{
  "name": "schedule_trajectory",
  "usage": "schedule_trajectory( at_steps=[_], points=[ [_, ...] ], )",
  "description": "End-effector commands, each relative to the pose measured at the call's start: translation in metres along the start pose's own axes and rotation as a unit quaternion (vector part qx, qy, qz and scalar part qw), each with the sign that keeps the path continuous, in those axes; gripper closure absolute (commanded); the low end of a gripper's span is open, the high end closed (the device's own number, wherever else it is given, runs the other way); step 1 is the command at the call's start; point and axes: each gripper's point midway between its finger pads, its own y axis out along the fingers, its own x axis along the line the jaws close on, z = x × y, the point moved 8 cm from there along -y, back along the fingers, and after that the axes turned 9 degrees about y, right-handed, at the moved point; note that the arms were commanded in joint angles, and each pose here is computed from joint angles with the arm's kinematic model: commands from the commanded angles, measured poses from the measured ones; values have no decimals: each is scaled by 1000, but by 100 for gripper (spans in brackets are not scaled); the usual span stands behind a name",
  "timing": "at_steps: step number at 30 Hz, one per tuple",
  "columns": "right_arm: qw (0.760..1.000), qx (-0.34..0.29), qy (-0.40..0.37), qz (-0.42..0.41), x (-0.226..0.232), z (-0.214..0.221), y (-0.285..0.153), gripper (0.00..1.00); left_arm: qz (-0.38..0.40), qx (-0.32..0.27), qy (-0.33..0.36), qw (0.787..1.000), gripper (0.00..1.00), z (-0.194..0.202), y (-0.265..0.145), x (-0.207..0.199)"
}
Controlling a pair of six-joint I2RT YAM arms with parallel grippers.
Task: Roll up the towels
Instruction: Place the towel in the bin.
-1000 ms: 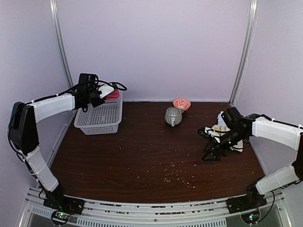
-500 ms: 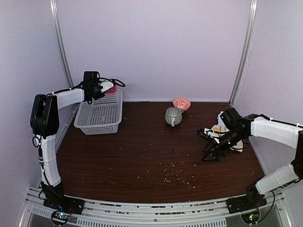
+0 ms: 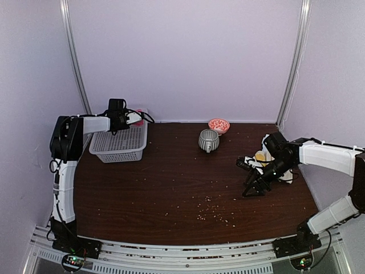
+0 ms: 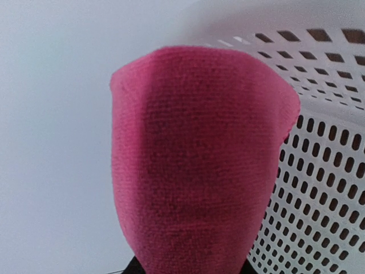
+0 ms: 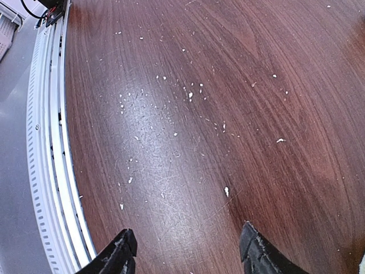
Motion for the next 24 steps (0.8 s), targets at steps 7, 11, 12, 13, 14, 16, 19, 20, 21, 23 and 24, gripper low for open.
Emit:
schedule_trajectory(
  at_steps=[7, 11, 12, 13, 14, 16, 19, 20, 21, 23, 24],
  points=[
    [1000, 12, 3, -1, -6, 1, 4, 37, -43, -4, -17, 999, 100, 17, 27, -2],
    [1000, 19, 8, -1, -9, 2, 7, 37, -39, -8, 3, 999, 100, 18, 30, -7],
    [1000, 21, 9, -2, -9, 3, 8, 37, -37, -6, 9, 999, 100, 20, 32, -10],
    [1000, 22, 9, -3, -9, 3, 8, 37, -35, -1, 13, 999, 100, 23, 33, -13],
    [1000, 23, 10, -4, -10, 3, 9, 37, -32, 3, 20, 999, 100, 25, 34, -16],
    [1000, 24, 12, -4, -10, 3, 9, 37, -22, 9, 31, 999, 95, 32, 36, -26],
    [1000, 26, 13, -4, -11, 4, 10, 37, -7, 11, 46, 999, 85, 38, 36, -38],
    [1000, 28, 15, -4, -11, 4, 11, 37, -10, 12, 48, 999, 81, 40, 35, -38],
    [999, 28, 15, -5, -12, 4, 11, 37, -12, 13, 48, 999, 78, 41, 35, -39],
    [999, 30, 16, -5, -13, 4, 12, 37, -14, 9, 48, 999, 75, 41, 35, -37],
    [999, 30, 17, -5, -13, 4, 12, 37, -16, 7, 46, 999, 74, 41, 36, -35]
  ],
)
